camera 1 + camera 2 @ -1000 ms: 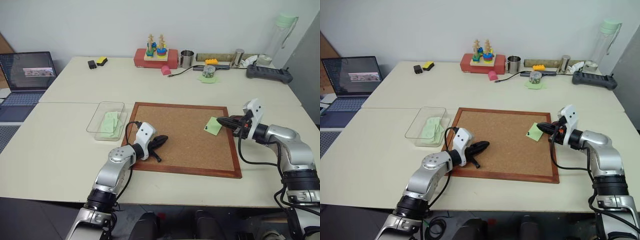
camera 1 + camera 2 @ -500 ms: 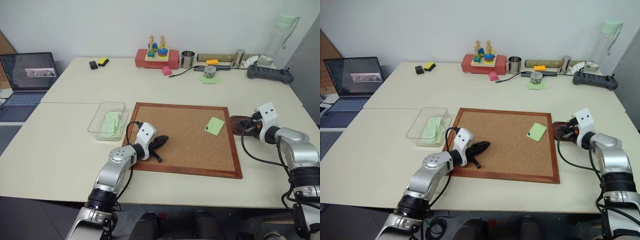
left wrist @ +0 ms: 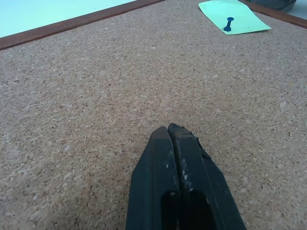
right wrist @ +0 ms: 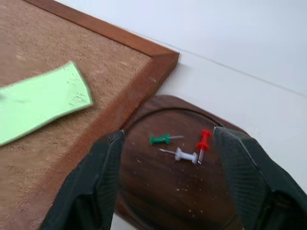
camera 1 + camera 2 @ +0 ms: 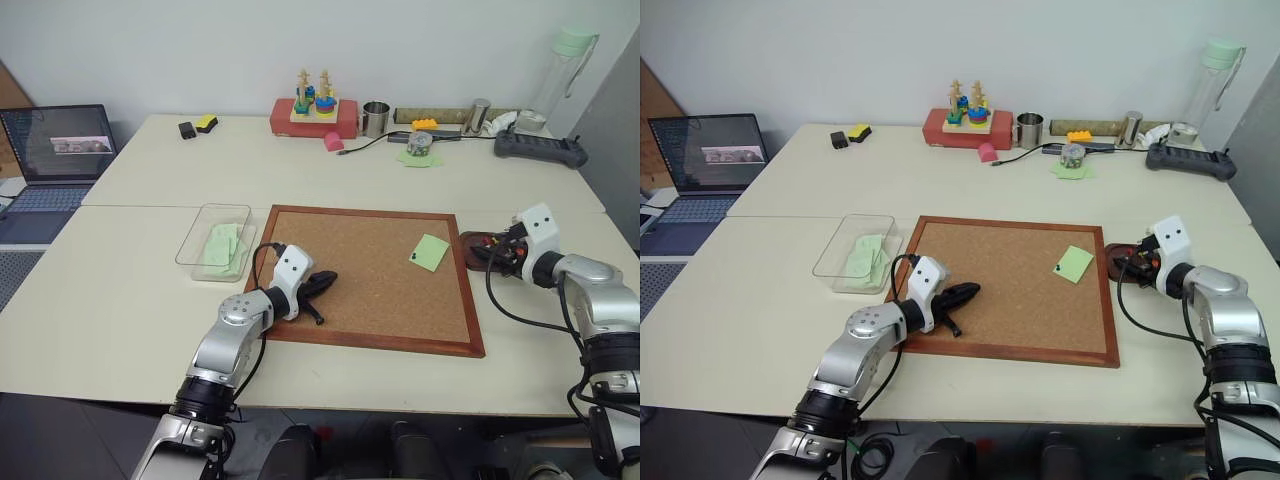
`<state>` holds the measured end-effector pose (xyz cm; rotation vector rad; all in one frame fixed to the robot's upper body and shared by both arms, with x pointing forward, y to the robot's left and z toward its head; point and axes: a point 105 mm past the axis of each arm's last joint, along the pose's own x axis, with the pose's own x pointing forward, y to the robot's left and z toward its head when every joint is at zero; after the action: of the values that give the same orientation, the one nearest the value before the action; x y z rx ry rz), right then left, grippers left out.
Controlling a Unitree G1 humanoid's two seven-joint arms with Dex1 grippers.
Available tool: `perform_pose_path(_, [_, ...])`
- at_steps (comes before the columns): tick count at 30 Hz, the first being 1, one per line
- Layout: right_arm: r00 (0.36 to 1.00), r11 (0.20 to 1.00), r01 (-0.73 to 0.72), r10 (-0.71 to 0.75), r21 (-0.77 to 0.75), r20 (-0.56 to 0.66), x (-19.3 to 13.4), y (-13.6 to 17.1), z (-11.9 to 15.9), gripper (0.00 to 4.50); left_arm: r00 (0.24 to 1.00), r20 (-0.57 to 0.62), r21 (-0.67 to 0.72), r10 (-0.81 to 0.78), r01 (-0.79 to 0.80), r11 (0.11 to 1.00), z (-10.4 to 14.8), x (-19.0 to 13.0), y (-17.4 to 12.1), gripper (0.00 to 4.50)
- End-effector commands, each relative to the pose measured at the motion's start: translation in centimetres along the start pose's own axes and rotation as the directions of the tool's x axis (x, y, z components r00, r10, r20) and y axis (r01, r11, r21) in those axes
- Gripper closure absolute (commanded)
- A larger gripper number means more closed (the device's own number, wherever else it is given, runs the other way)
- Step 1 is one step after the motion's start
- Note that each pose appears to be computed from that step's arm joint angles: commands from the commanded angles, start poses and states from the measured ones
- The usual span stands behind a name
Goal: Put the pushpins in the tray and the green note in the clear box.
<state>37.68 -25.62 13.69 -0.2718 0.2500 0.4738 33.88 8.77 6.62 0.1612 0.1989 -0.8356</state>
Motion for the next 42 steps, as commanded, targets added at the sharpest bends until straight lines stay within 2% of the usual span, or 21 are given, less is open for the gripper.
perform_pose_path(1, [0.976,0.977,-0.188,0.197,-0.097,0.093,-0.7,3.6,3.4,1.52,0.992,-0.126,-0.057,-0.029,0.022,0.998,-3.8,0.1,-1.2,4.50])
perform_pose_path(4, [0.952,0.949,-0.282,0.296,-0.142,0.083,0.1,6.5,3.5,1.52,0.991,-0.127,-0.057,-0.028,0.021,0.998,-3.9,0.0,-1.2,4.50])
perform_pose_path(10, [0.938,0.931,-0.330,0.342,-0.155,0.060,2.6,9.1,2.5,1.52,0.992,-0.125,-0.058,-0.028,0.021,0.998,-3.8,0.1,-1.2,4.50])
perform_pose_path(21, [0.941,0.941,-0.322,0.331,-0.105,0.077,5.3,9.6,1.3,1.52,0.992,-0.126,-0.063,-0.025,0.017,0.998,-4.0,-0.2,-1.4,4.50])
perform_pose_path(24, [0.940,0.944,-0.320,0.327,-0.080,0.094,5.5,9.3,1.4,1.93,0.992,-0.125,-0.063,-0.024,0.016,0.998,-3.9,-0.2,-1.5,4.50])
perform_pose_path(26, [0.939,0.944,-0.325,0.329,-0.061,0.101,5.4,9.3,1.3,2.47,0.992,-0.125,-0.064,-0.023,0.015,0.998,-4.0,-0.2,-1.5,4.50])
perform_pose_path(32, [0.939,0.945,-0.324,0.326,-0.041,0.110,5.3,8.9,1.2,3.45,0.992,-0.127,-0.065,-0.022,0.013,0.998,-4.0,-0.3,-1.5,4.50])
perform_pose_path(36, [0.944,0.950,-0.309,0.312,-0.041,0.110,5.3,8.7,1.1,4.33,0.992,-0.127,-0.066,-0.022,0.014,0.998,-4.1,-0.3,-1.5,4.50])
perform_pose_path(37, [0.944,0.950,-0.308,0.312,-0.045,0.110,5.3,8.6,1.1,4.47,0.992,-0.127,-0.066,-0.023,0.014,0.998,-4.1,-0.3,-1.5,4.50])
perform_pose_path(42, [0.941,0.947,-0.309,0.318,-0.083,0.115,5.3,8.8,1.3,4.47,0.992,-0.127,-0.065,-0.024,0.016,0.998,-4.1,-0.2,-1.5,4.50])
